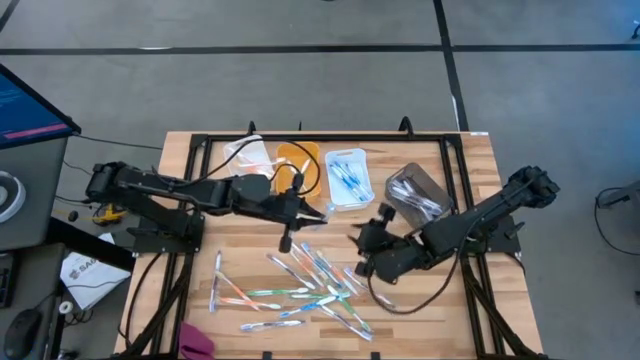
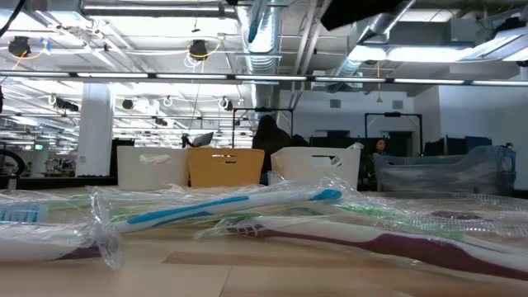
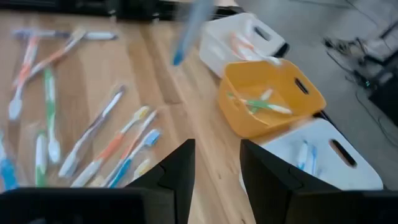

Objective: Pick & Place Toothbrushes
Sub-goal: Put the white blue toothbrush into the right white bin

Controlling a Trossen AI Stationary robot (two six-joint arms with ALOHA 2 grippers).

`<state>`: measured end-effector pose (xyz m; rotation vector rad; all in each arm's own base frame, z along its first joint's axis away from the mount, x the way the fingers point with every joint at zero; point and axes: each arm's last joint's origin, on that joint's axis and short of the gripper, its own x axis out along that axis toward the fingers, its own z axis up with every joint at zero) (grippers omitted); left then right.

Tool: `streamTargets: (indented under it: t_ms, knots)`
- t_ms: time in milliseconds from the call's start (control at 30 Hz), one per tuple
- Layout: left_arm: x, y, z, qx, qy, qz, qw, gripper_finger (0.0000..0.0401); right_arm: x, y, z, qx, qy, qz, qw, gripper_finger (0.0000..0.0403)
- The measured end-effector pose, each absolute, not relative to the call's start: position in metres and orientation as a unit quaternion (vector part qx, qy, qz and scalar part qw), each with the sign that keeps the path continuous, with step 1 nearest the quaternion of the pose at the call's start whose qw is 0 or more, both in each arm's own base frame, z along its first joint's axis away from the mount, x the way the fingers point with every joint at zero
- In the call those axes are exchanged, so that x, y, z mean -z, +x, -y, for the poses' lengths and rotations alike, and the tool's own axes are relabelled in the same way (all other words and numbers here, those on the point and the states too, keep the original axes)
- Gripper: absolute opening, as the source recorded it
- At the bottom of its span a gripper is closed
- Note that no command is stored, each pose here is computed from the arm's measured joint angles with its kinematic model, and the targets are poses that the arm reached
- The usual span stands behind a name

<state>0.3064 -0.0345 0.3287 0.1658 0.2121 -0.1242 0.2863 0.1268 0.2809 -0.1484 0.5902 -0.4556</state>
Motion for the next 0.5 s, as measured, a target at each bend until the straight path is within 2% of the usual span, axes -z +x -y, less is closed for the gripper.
streamTargets:
  t_ms: [300,500]
  knots:
    - [-0.322,0.317,0.042,0.088,0.095,-0.089,0.988,0.0019,-0.276,0.316,-0.134,0.196,-0.109,-0.236,0.945,0.0119]
    - [-0.309,0.327,0.050,0.101,0.107,-0.097,0.984,0.0020,-0.261,0.328,-0.128,0.198,-0.116,-0.253,0.940,0.0119]
